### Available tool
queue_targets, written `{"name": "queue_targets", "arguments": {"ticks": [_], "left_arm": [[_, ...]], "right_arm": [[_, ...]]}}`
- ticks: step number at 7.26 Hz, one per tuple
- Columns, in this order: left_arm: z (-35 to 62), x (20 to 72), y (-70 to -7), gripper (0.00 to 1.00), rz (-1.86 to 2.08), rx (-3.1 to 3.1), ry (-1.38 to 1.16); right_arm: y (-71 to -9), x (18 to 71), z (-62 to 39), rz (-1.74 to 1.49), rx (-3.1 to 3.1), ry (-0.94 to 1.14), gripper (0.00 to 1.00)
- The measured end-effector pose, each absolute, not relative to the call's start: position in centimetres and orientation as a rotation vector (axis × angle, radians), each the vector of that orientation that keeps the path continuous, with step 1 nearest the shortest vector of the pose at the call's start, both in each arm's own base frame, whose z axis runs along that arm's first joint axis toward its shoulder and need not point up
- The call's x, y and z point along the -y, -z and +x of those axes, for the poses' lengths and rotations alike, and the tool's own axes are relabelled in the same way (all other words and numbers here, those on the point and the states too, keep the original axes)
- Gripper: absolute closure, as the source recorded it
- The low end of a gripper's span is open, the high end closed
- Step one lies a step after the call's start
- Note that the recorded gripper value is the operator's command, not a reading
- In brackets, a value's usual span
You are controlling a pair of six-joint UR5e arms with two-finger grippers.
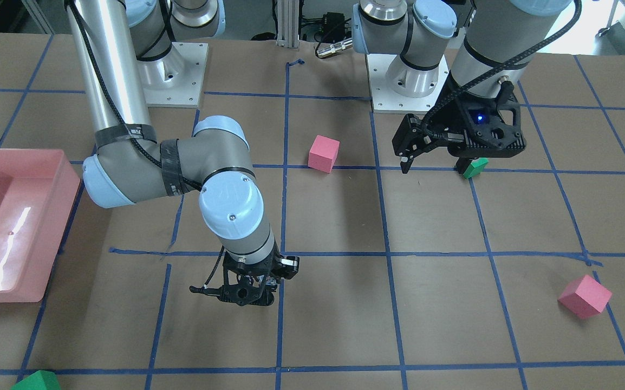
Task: Align button upright
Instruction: 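Carry the switch out of the bin to the table center, then set the switch down on its side and open the right gripper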
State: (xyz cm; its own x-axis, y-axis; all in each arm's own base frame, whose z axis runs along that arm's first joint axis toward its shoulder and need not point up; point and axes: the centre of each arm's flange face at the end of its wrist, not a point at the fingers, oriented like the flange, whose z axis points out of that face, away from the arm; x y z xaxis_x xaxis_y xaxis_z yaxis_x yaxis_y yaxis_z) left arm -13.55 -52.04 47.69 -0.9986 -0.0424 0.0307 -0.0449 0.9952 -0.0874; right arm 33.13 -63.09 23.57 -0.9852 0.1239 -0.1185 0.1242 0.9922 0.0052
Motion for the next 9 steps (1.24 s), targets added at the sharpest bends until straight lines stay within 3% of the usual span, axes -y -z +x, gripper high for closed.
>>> {"name": "queue_targets", "arguments": {"ticks": [6, 7, 8, 9], "left_arm": [[-13.4, 52.1, -47.7, 0.00, 0.071, 3.109, -0.138], [-13.4, 52.1, -47.7, 0.00, 0.071, 3.109, -0.138], [-13.4, 52.1, -47.7, 0.00, 0.072, 3.109, -0.138], [-13.3, 52.1, -47.7, 0.00, 0.074, 3.109, -0.138]], "right_arm": [[-20.4, 63.6, 35.4, 0.023, -2.986, -0.052, 0.99], [-19.9, 63.8, 35.5, -0.046, -2.984, -0.047, 0.94], [-19.5, 64.1, 35.6, -0.107, -2.980, -0.031, 0.74], [-19.3, 64.4, 35.7, -0.134, -2.977, -0.022, 0.01]]}}
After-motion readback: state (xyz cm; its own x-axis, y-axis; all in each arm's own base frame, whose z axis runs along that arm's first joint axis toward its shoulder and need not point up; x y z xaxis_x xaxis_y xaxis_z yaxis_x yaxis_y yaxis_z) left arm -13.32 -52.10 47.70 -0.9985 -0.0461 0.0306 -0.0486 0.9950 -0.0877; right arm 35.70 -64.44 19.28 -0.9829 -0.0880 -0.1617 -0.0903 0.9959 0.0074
